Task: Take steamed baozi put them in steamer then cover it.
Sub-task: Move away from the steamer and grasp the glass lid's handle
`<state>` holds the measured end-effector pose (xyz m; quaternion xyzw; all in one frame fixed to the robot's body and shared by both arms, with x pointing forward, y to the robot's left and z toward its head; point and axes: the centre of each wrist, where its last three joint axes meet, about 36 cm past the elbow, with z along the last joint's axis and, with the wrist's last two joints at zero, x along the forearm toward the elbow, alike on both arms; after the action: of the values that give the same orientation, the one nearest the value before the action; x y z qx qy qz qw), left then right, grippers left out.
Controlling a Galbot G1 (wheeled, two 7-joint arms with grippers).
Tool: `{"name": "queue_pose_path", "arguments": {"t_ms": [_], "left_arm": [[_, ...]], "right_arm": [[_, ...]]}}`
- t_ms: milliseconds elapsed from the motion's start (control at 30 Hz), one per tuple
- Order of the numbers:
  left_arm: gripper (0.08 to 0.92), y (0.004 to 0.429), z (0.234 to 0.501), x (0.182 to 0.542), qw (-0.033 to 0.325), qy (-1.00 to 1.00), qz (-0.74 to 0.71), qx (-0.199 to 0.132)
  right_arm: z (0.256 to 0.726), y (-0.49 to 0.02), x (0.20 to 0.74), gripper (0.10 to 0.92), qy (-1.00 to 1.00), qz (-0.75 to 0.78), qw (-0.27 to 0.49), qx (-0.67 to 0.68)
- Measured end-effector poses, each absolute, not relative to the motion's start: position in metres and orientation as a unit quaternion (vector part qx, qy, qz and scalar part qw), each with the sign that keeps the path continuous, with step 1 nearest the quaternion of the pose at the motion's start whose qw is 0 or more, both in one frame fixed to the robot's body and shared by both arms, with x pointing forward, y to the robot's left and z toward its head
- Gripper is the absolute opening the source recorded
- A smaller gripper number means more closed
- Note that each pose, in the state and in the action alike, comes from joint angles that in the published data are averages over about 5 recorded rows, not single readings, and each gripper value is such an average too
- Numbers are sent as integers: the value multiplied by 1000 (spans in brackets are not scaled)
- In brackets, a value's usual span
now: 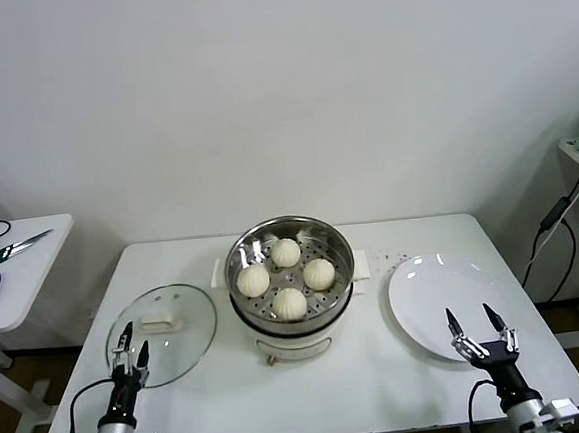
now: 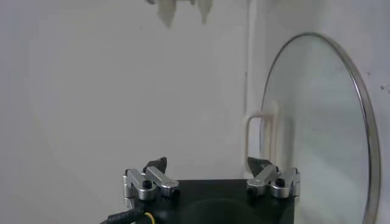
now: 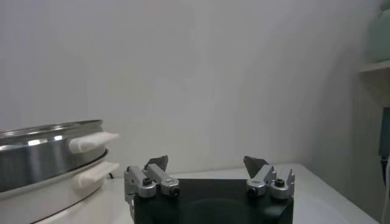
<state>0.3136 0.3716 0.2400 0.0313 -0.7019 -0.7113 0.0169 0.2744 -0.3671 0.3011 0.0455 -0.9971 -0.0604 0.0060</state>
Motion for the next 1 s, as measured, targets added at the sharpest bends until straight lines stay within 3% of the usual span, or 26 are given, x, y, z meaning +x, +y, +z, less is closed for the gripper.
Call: {"name": "queue_pose_path", "arguments": {"t_ms": [733,833,1000], "left_arm": [[819,390,223,377,25,-666,-745,25],[782,390,220,378,27,-664,-747,20],[642,390,216,381,28,-663,-748,12]], "right_arm": [[296,-355,246,823,-997,-74,0,25],[295,-353,245,823,-997,-76,0,23],[295,-351,245,823,-997,-77,-1,23]]}}
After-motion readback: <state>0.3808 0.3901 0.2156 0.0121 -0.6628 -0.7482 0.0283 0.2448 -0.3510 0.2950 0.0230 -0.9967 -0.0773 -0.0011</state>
